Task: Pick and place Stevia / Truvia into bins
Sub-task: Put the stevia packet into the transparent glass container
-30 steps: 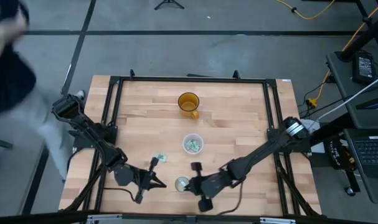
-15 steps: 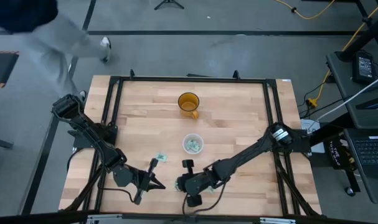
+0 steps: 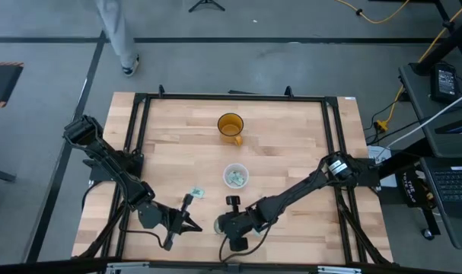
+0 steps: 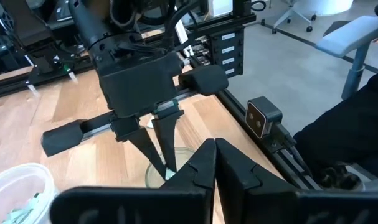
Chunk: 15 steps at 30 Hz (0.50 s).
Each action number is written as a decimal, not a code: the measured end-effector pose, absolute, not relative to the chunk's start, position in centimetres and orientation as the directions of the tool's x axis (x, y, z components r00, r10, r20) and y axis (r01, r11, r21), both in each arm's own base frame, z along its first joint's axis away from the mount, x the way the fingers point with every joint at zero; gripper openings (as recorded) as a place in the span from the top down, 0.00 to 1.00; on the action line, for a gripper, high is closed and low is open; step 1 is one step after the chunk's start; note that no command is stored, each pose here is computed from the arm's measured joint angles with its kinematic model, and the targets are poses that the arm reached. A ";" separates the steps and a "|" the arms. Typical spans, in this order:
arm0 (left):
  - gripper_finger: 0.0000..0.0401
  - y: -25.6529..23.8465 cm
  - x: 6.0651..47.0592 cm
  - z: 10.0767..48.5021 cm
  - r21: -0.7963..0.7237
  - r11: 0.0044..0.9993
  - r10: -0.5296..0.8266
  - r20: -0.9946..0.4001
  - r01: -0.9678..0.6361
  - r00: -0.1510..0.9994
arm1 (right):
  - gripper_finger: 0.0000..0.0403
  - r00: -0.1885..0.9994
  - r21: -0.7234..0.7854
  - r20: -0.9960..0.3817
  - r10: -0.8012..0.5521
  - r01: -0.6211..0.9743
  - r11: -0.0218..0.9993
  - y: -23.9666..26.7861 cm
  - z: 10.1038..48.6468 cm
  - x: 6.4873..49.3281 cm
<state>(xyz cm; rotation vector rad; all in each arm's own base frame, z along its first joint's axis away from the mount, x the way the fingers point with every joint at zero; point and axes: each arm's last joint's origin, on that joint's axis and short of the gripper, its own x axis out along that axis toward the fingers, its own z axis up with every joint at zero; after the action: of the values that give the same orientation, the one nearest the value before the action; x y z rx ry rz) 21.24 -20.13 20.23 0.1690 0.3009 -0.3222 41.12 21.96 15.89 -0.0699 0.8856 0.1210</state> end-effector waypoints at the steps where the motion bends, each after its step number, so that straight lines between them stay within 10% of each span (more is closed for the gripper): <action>1: 0.99 -20.1 21.2 20.2 0.115 0.935 -0.285 -0.317 0.335 0.905 | 0.99 0.626 -0.011 -0.776 0.077 -0.135 0.991 22.0 15.9 41.1; 15: 1.00 -20.1 21.2 20.2 0.114 0.935 -0.285 -0.317 0.335 0.905 | 0.99 0.623 -0.007 -0.778 0.081 -0.137 0.991 21.9 15.9 41.1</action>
<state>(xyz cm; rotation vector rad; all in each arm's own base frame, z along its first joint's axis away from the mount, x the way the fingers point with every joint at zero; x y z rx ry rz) 21.24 -20.13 20.23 0.1683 0.3010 -0.3221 41.12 21.94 15.88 -0.0672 0.8891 0.1248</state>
